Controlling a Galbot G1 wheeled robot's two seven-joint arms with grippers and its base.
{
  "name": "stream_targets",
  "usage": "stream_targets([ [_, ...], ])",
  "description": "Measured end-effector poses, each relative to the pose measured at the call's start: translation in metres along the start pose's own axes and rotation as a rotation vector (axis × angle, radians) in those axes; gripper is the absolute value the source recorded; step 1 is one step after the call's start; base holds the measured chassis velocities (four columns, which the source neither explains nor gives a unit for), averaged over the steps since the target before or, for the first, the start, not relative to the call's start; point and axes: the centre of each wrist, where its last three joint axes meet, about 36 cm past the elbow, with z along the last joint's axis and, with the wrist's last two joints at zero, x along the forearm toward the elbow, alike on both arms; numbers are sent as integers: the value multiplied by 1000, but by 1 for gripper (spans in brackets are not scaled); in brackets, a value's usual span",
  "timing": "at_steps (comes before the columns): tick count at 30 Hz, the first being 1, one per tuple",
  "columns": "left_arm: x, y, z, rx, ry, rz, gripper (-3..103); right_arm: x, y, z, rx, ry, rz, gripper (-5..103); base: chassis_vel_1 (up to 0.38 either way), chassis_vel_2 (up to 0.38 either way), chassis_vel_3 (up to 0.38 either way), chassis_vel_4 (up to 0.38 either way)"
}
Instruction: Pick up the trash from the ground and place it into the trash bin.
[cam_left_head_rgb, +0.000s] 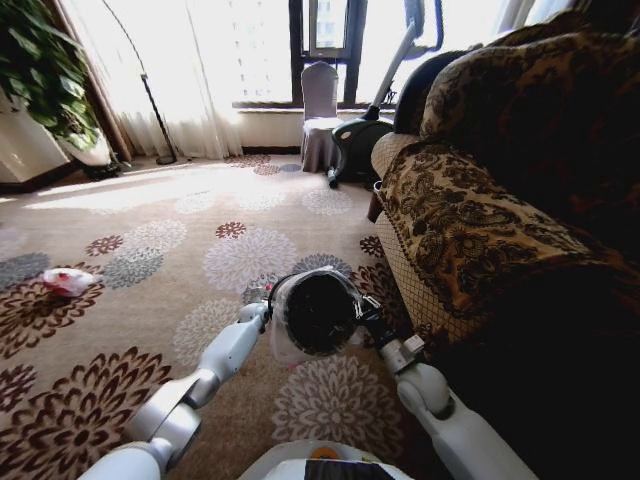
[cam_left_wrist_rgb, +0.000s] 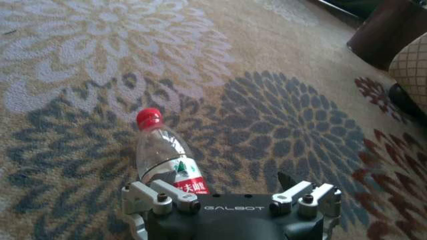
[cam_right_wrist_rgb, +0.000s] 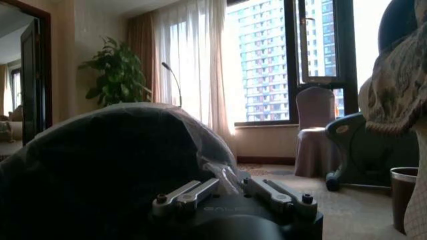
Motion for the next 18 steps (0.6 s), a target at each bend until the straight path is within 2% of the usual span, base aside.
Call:
stream_targets([
  [2,-6,-11,3,-4,27,-47,100,4,-3,-1,2,3,12,0,0,0,0,0],
  [5,-5,-14,8,-15,53,-80,103,5,-5,-1,3,5,19,0,0,0,0,0],
  [8,-4,-13,13,-19,74,-103,97,6,-5,-1,3,4,21,0,0,0,0,0],
  [11,0,-8,24,-12,130,-173,95,2,-5,1,-3,1,21,0,0,0,0,0],
  [15,1,-1,30,-6,140,-192,93,-1,-5,1,-5,-4,16,0,0,0,0,0],
  [18,3,11,32,-14,129,-194,81,-1,-5,1,-7,-3,17,0,0,0,0,0],
])
